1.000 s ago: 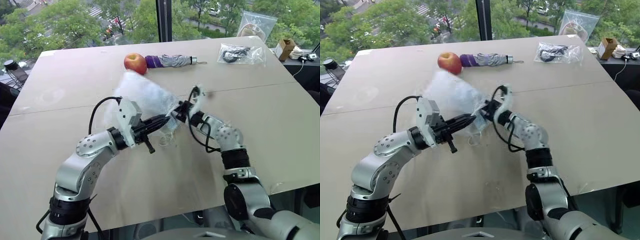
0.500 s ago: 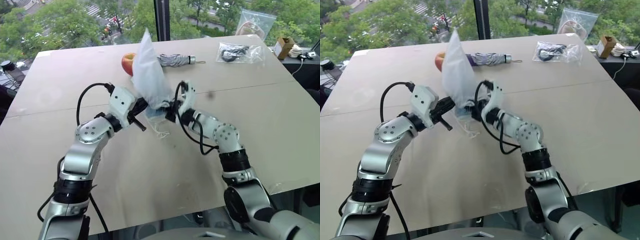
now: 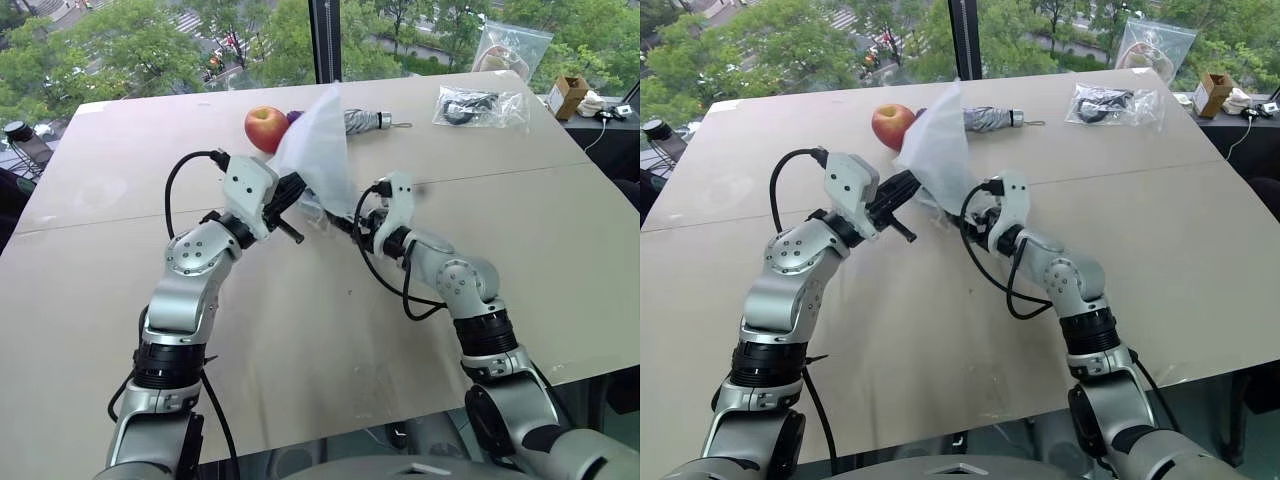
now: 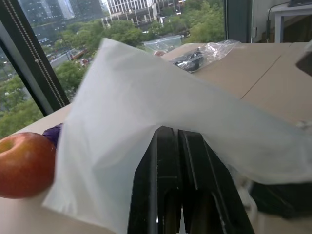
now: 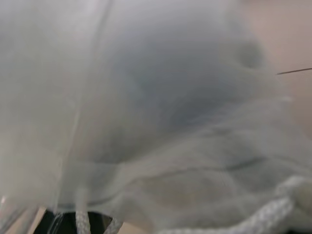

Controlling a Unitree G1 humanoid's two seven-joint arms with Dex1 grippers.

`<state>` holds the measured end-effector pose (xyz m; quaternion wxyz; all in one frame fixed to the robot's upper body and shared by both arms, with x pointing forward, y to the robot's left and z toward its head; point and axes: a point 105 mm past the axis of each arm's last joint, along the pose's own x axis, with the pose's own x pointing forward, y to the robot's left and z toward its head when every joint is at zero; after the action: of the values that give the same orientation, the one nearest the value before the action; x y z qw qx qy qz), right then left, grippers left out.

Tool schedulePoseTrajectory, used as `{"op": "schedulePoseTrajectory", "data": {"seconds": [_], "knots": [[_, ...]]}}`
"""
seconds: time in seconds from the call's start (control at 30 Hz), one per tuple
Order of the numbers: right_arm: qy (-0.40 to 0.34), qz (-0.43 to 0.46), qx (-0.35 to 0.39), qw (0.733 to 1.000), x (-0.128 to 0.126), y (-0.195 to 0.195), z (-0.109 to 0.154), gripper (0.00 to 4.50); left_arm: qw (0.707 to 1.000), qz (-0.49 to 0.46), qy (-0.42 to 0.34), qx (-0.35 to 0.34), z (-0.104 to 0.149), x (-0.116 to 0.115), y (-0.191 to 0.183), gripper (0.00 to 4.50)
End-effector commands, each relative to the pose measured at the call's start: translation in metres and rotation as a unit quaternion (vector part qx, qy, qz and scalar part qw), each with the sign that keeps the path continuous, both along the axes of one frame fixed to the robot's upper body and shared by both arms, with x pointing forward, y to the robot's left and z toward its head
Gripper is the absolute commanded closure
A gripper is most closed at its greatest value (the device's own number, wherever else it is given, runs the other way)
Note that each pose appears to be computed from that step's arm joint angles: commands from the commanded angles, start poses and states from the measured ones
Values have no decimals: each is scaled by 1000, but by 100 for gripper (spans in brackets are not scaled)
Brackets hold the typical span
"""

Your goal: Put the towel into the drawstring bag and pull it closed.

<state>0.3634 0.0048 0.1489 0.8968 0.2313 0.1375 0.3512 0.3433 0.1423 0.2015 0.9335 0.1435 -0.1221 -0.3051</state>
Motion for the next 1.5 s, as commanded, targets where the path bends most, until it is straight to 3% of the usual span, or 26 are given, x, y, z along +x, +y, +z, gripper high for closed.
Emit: {"op": "schedulePoseTrajectory", "data": {"seconds": [0.03, 0.13, 0.2, 0.3, 0.43, 0.5, 0.57, 0.63, 0.77, 0.87, 0.93, 1.0, 1.07, 1.17, 1.33, 1.5], "knots": [[-30, 30, 25, 999, -7, 11, 20, 117, 999, -14, -37, -35, 25, -10, -3, 450], [37, 28, 172, 984, -8, 18, 41, 117, 997, -47, -24, -47, 25, -17, -13, 450], [102, 21, 293, 950, -5, 16, 58, 117, 998, -52, -13, -39, 20, -19, -14, 450], [203, -6, 407, 890, 7, 6, 65, 117, 999, -42, -7, -33, 16, -18, -11, 450], [311, 2, 491, 814, 8, 3, 70, 117, 999, -36, -10, -39, 21, -14, -10, 450], [333, 5, 483, 810, 7, 4, 69, 117, 998, -37, -11, -40, 22, -14, -11, 450], [313, 9, 432, 846, 3, 6, 66, 117, 998, -44, -14, -47, 25, -15, -14, 450], [312, -1, 399, 862, 1, 8, 60, 117, 996, -58, -19, -59, 30, -18, -19, 450], [188, -9, 225, 956, -5, 14, 48, 117, 989, -98, -32, -107, 48, -29, -29, 450], [118, 13, 166, 979, -12, 19, 47, 117, 984, -112, -33, -132, 56, -31, -32, 450], [61, 25, 127, 990, -14, 21, 49, 117, 984, -113, -31, -137, 58, -31, -33, 450], [-43, 34, 66, 996, -17, 20, 54, 117, 984, -111, -28, -138, 59, -31, -32, 450], [-141, 71, 21, 987, -27, 24, 59, 117, 986, -100, -23, -135, 57, -28, -30, 450], [-215, 98, -22, 971, -34, 23, 54, 117, 989, -68, -19, -131, 54, -19, -21, 450], [-273, 104, -47, 955, -34, 14, 51, 117, 989, -17, -17, -143, 53, -8, -5, 450], [-185, 51, 51, 980, -20, 3, 57, 117, 995, -10, -7, -100, 36, -8, -4, 450]]}}
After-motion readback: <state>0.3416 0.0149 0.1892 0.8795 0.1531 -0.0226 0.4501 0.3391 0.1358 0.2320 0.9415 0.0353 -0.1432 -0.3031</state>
